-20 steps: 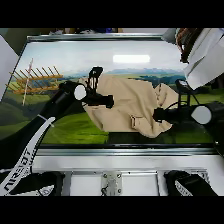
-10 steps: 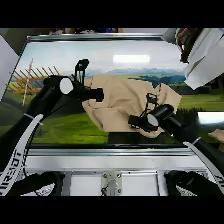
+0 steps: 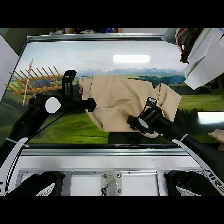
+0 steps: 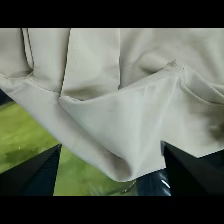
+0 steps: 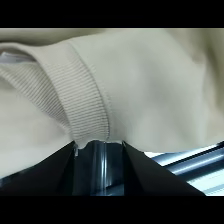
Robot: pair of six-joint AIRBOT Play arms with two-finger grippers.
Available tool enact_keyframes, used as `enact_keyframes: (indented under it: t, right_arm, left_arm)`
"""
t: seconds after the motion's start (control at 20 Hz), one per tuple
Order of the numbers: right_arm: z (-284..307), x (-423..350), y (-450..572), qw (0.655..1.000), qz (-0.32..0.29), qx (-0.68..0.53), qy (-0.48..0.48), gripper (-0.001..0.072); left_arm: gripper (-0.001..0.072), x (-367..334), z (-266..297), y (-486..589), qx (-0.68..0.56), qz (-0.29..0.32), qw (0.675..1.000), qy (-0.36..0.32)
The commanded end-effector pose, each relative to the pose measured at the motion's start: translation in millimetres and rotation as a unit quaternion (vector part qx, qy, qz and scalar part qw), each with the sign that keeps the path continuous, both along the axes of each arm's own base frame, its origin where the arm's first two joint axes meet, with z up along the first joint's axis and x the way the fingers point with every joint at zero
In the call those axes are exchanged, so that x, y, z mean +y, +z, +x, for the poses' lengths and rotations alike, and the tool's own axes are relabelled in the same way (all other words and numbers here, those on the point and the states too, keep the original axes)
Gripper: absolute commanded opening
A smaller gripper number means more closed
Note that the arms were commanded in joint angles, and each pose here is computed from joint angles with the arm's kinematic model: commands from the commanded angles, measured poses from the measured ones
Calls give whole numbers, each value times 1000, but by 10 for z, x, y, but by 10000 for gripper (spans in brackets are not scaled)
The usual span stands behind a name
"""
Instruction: Fold the clothes and pants, and hang the long-sleeved shirts on hangers.
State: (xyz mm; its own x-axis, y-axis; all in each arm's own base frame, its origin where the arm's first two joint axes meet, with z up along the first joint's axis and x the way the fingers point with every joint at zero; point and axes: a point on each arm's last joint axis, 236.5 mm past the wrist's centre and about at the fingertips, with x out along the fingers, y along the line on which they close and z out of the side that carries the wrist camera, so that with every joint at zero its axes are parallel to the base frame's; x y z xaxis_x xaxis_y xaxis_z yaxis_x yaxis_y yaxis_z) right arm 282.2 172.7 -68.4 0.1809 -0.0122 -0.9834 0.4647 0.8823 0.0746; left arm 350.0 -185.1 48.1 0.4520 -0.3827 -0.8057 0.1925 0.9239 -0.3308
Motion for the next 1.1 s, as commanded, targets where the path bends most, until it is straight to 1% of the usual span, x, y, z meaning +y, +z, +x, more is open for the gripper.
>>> enact_keyframes:
  t: [0.0,0.35,0.65,0.75,0.9,0.95,1.05]
  right_arm:
    - [44,-100,-10,1000,-20,-8,-21,314]
    - [4,-128,-114,999,-33,8,-21,318]
    - [-232,-393,-124,994,-91,58,-28,301]
    - [-113,-299,-160,996,-73,36,-21,307]
    - [151,-9,-177,1000,-17,-17,-3,308]
    - [176,12,-183,1000,-13,-22,-1,307]
    - [129,-34,-228,1000,-24,-9,-3,307]
  left_arm:
    - [683,37,-55,48,-15,-5,1000,4]
    - [683,40,-69,81,-17,-6,1000,3]
    - [683,40,-75,78,-16,-6,1000,3]
    - [683,26,-82,80,-14,-9,1000,3]
    - [682,29,-87,76,-12,-9,1000,2]
    - [683,29,-90,74,-12,-9,1000,2]
    - [682,32,-104,65,-8,-8,1000,1]
